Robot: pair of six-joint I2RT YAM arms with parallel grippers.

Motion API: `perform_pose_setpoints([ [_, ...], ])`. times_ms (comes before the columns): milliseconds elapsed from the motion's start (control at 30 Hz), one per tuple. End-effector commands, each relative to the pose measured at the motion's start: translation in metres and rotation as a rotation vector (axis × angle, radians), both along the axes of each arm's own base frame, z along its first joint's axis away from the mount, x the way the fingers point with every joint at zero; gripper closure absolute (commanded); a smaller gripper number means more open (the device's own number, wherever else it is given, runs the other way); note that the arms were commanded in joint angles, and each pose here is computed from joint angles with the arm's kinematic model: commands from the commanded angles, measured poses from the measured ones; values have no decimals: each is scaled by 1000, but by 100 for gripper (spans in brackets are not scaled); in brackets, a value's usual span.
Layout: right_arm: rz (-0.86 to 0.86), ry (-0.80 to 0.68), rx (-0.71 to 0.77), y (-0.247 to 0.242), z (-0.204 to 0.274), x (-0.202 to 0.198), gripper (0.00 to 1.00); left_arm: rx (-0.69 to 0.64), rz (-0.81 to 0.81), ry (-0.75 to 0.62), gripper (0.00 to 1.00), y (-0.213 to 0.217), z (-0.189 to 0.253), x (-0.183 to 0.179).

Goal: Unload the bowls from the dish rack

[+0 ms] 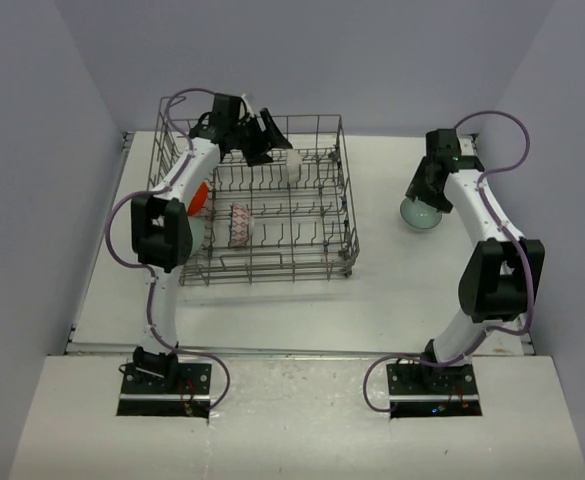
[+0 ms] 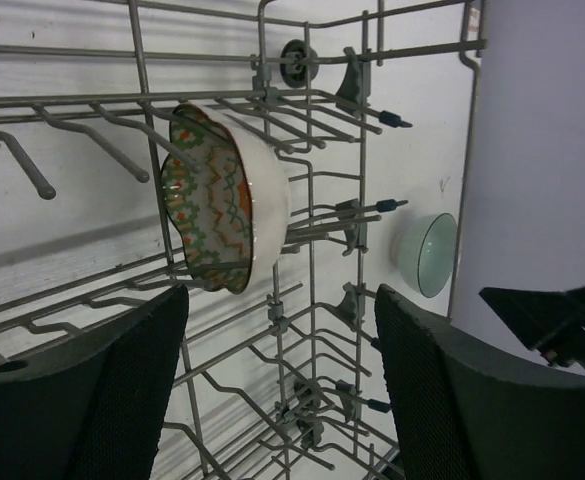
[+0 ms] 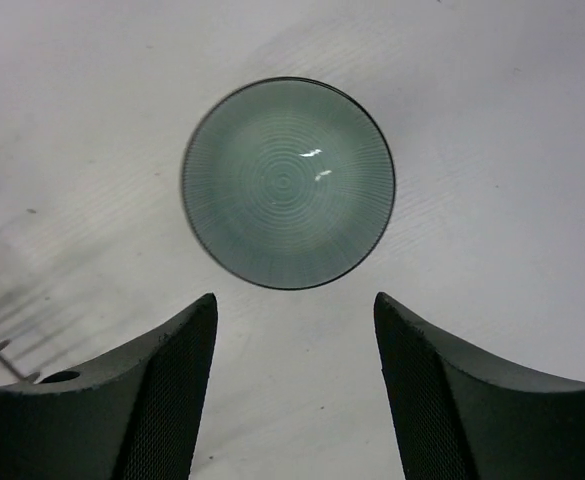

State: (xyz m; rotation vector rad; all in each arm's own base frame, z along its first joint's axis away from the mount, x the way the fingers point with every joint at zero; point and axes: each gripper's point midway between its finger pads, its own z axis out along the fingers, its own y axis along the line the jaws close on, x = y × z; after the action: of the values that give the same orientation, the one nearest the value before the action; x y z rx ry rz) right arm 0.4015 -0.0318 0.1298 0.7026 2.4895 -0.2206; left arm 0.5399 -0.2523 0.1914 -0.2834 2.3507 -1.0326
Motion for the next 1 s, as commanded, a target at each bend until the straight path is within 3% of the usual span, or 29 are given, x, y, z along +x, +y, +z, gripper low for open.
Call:
perform_pose_setpoints([
  [0,72,-140,22,27,57,10,35,-65,-53,-56,25,-13,16,8],
  [267,164,-235,71,55,100,1,36,-47,-55,-79,27,-16,-4,25],
  [633,196,-213,62,55,83,-26,36,-104,-91,-145,29,-29,-3,36],
  [967,191,-211,63,54,81,-37,37,-91,-116,-101,36,-38,-26,29],
])
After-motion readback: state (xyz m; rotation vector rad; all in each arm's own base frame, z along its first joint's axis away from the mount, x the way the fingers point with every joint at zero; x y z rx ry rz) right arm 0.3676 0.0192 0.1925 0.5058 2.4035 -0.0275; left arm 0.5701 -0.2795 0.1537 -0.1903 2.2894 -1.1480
